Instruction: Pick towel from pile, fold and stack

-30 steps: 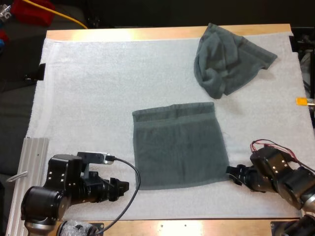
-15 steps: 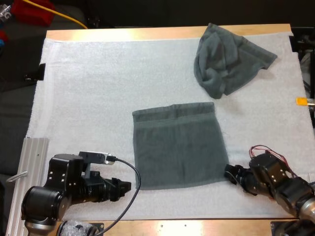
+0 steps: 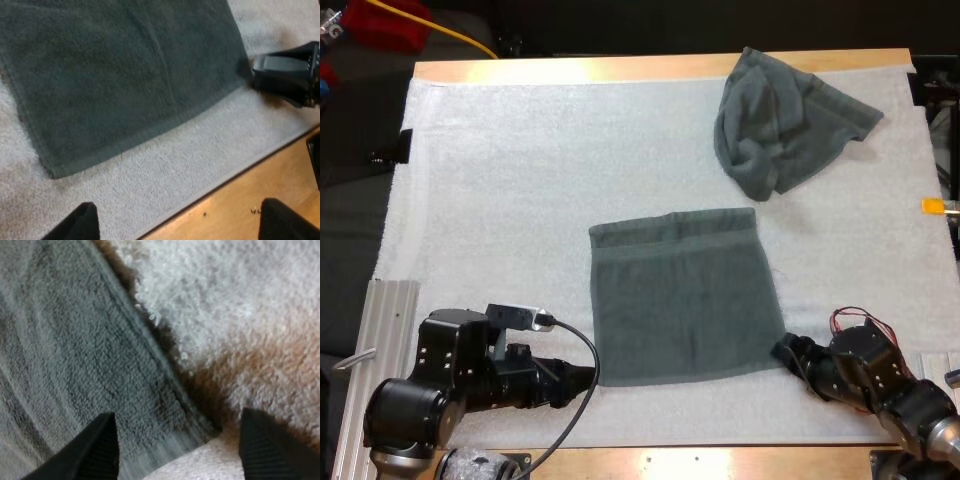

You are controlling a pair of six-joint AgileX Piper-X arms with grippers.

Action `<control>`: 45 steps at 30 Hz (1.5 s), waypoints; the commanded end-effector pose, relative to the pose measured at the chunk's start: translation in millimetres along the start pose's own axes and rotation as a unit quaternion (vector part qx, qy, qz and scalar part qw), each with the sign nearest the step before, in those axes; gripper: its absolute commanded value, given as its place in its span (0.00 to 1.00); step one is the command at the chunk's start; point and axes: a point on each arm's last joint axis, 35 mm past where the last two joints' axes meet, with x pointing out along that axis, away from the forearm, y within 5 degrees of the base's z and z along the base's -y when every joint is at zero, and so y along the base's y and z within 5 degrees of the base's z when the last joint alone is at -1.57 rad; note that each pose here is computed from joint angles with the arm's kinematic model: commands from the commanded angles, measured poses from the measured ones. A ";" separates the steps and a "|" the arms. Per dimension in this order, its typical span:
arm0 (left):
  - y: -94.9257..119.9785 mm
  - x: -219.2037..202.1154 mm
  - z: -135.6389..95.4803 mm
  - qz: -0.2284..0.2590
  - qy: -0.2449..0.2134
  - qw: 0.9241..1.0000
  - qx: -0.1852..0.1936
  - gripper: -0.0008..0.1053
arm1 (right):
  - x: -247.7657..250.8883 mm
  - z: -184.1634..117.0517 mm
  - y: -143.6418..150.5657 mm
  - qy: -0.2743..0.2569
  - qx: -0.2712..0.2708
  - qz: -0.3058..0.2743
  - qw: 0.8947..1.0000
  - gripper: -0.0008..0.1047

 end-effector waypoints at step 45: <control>34.2 48.7 13.6 0.030 0.020 0.998 -0.051 0.60 | 15.2 -3.4 -5.8 0.017 0.013 0.012 1.000 0.01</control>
